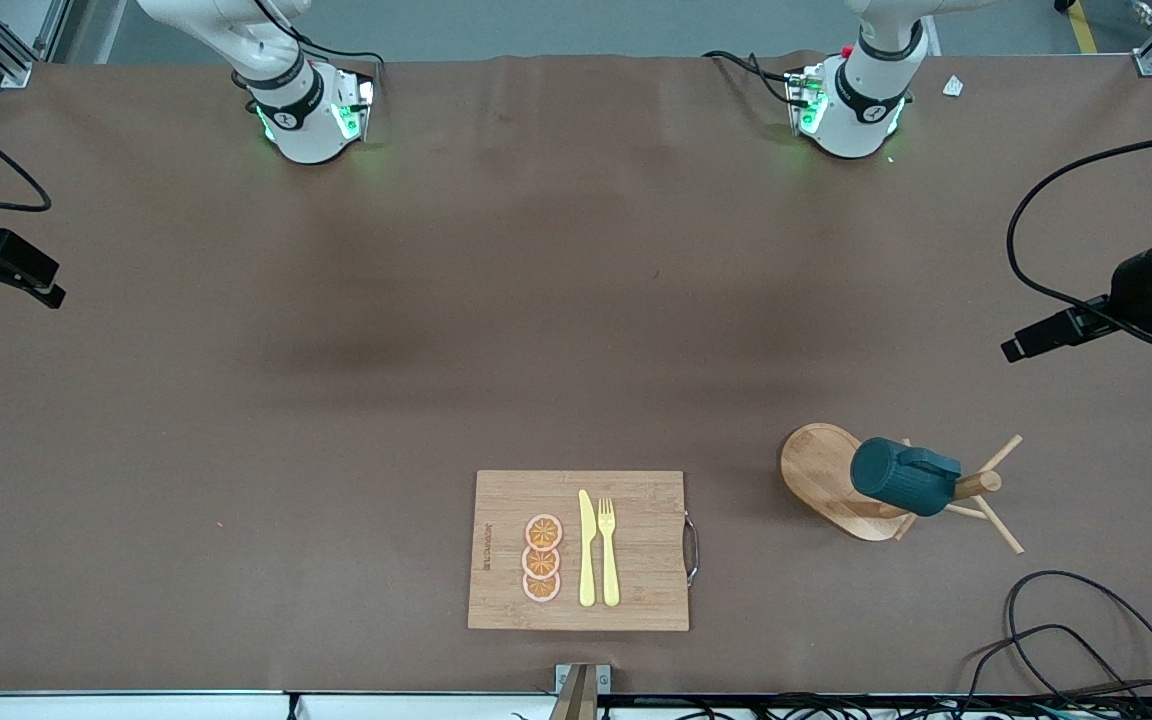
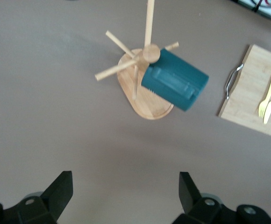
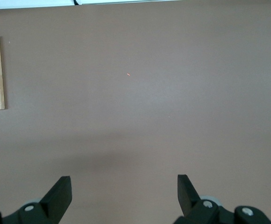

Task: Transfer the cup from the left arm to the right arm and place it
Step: 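Move the left gripper toward the teal mug on the wooden stand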

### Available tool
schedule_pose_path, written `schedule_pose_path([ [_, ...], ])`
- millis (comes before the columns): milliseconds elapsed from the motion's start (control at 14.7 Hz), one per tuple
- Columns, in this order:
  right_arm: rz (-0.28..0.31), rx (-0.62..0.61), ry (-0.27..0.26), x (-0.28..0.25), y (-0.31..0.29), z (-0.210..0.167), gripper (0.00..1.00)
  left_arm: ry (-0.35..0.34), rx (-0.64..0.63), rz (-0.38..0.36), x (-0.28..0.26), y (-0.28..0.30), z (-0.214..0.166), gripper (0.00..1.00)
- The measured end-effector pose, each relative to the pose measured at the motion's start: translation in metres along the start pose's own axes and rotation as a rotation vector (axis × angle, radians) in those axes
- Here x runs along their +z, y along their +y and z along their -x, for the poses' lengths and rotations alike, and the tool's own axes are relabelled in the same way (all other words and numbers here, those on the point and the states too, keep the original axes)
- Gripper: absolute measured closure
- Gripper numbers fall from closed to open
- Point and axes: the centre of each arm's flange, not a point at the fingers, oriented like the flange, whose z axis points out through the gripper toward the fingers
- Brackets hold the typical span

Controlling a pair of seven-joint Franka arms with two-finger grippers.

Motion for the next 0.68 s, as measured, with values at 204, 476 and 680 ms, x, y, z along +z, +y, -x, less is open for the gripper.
schedule_pose_path([
  [204, 0.0, 0.0, 0.0, 0.0, 0.0, 0.0, 0.0, -0.007, -0.018, 0.049, 0.005, 0.003, -0.006, 0.0],
  [476, 0.0, 0.0, 0.0, 0.0, 0.0, 0.0, 0.0, -0.028, -0.136, 0.135, 0.014, -0.002, -0.018, 0.0],
  [680, 0.0, -0.001, 0.0, 0.0, 0.0, 0.0, 0.0, -0.046, -0.274, 0.166, 0.029, -0.004, -0.029, 0.0],
])
